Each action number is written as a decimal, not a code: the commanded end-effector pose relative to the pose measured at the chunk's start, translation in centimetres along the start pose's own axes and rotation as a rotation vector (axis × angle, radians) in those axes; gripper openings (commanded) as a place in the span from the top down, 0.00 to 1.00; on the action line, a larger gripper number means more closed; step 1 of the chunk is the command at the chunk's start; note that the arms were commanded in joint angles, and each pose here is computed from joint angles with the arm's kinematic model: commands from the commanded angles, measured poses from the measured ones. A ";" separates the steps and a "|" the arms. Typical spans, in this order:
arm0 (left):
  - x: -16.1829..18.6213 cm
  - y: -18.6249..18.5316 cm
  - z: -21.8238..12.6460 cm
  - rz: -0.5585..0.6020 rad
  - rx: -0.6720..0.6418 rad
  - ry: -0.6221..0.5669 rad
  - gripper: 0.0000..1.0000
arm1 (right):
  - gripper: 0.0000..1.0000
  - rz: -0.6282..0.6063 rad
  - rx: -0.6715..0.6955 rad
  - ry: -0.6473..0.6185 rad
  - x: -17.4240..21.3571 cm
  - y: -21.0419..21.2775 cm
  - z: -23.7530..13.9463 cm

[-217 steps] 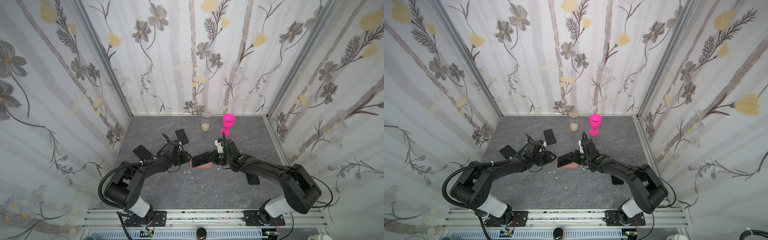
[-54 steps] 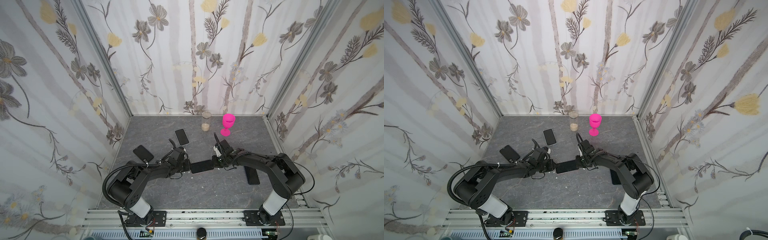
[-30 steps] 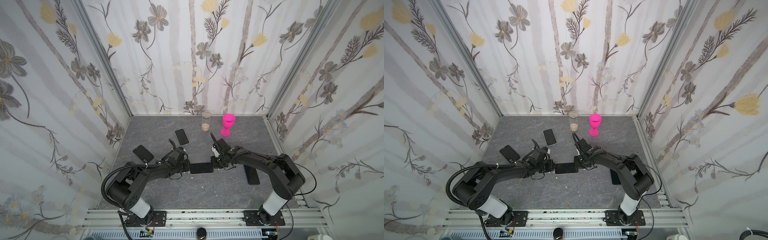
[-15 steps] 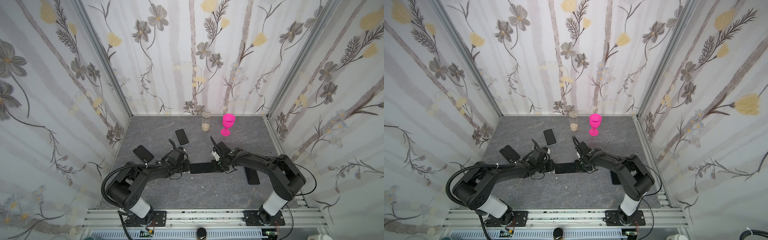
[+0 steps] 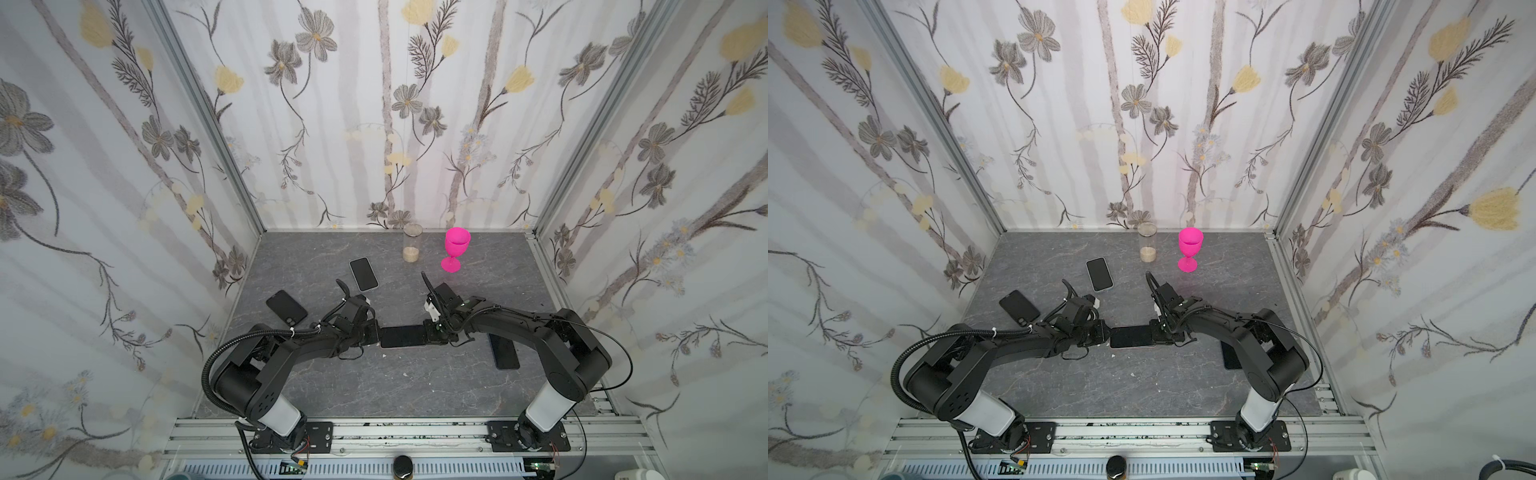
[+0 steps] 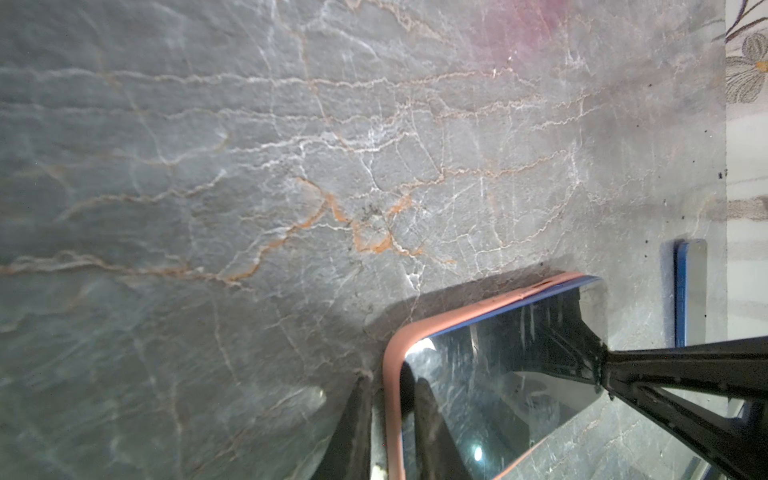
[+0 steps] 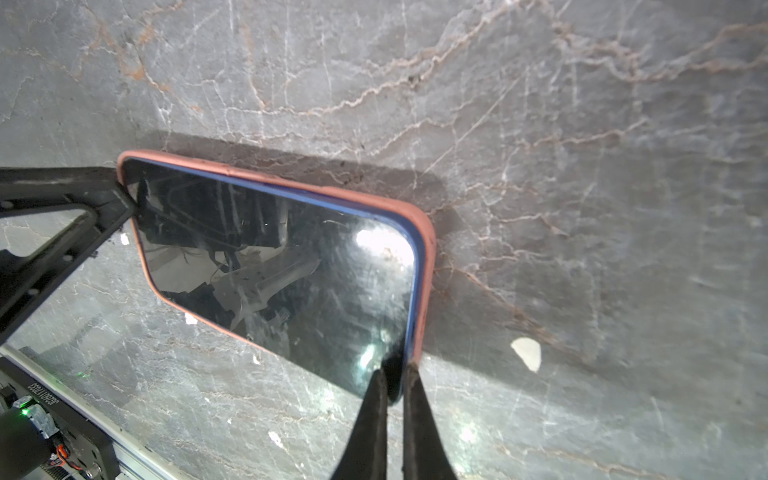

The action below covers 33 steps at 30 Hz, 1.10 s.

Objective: Put the phone into the phone case

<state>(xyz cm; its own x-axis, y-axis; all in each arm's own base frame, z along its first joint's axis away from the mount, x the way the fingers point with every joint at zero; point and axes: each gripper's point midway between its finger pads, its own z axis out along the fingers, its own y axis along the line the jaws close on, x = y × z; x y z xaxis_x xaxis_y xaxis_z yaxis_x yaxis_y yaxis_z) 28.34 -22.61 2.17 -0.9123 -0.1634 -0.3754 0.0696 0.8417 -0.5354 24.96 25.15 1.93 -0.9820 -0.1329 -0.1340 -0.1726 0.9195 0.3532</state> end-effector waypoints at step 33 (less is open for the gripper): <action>-2.8 -1.3 -2.1 0.006 -0.001 -0.049 0.79 | 0.81 -0.076 0.100 -0.112 -4.7 1.2 -3.6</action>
<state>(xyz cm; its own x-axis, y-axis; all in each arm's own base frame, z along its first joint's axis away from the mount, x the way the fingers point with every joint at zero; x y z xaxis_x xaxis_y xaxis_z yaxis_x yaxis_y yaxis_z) 30.12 -21.94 5.75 -0.8794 -0.1939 -0.4348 0.0741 0.8465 -0.5272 28.99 25.63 6.67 -0.9512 -0.1430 -0.2735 -0.2164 0.9409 0.2607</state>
